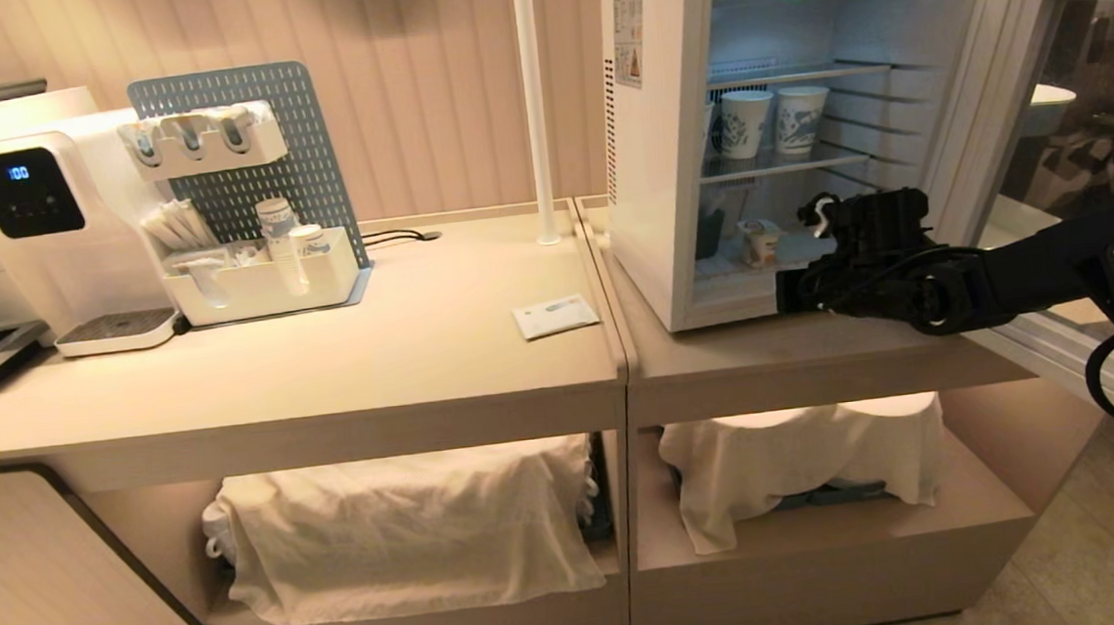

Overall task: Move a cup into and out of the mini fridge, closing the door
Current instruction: Take the yoghurt out of the freezer

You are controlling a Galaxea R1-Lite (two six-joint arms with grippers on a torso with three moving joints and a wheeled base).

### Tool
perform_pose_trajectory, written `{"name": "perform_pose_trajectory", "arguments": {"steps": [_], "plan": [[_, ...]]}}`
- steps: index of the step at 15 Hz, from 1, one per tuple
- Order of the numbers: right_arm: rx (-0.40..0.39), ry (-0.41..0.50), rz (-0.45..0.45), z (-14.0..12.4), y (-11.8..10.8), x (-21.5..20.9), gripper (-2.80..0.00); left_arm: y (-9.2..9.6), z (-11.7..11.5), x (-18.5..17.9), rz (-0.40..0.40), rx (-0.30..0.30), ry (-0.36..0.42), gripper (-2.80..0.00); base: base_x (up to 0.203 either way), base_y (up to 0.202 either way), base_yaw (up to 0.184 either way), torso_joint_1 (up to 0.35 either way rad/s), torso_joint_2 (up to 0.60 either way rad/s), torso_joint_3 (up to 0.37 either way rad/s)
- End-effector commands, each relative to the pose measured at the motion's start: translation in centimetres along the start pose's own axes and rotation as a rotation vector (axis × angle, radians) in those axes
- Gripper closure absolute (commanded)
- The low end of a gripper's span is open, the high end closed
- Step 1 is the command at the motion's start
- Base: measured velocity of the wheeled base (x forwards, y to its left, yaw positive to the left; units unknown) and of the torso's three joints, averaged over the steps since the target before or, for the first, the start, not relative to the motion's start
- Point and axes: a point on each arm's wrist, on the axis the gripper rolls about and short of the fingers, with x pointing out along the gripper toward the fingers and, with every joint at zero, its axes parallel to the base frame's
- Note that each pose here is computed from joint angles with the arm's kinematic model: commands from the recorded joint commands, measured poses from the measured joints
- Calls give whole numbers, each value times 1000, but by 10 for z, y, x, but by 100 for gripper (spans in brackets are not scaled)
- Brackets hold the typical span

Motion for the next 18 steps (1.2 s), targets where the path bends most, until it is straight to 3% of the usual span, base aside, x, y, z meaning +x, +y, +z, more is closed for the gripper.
{"name": "perform_pose_trajectory", "arguments": {"steps": [1, 2, 13, 18], "plan": [[-4, -8, 2, 3, 2, -2, 0, 0, 0, 0, 0, 0, 0, 0, 0, 0, 0, 0, 0, 0], [-5, -7, -1, 2, 2, -1, -280, 0, 0, 0, 0, 0, 0, 0, 0, 0, 0, 0, 0, 0], [-31, -118, -17, 34, -4, -8, -280, 0, 0, 0, 0, 0, 1, 0, 0, 0, 0, 0, 0, 0], [-23, -106, -36, 33, -15, 10, -280, 0, 0, 0, 0, 0, 0, 0, 0, 0, 0, 0, 0, 0]]}}
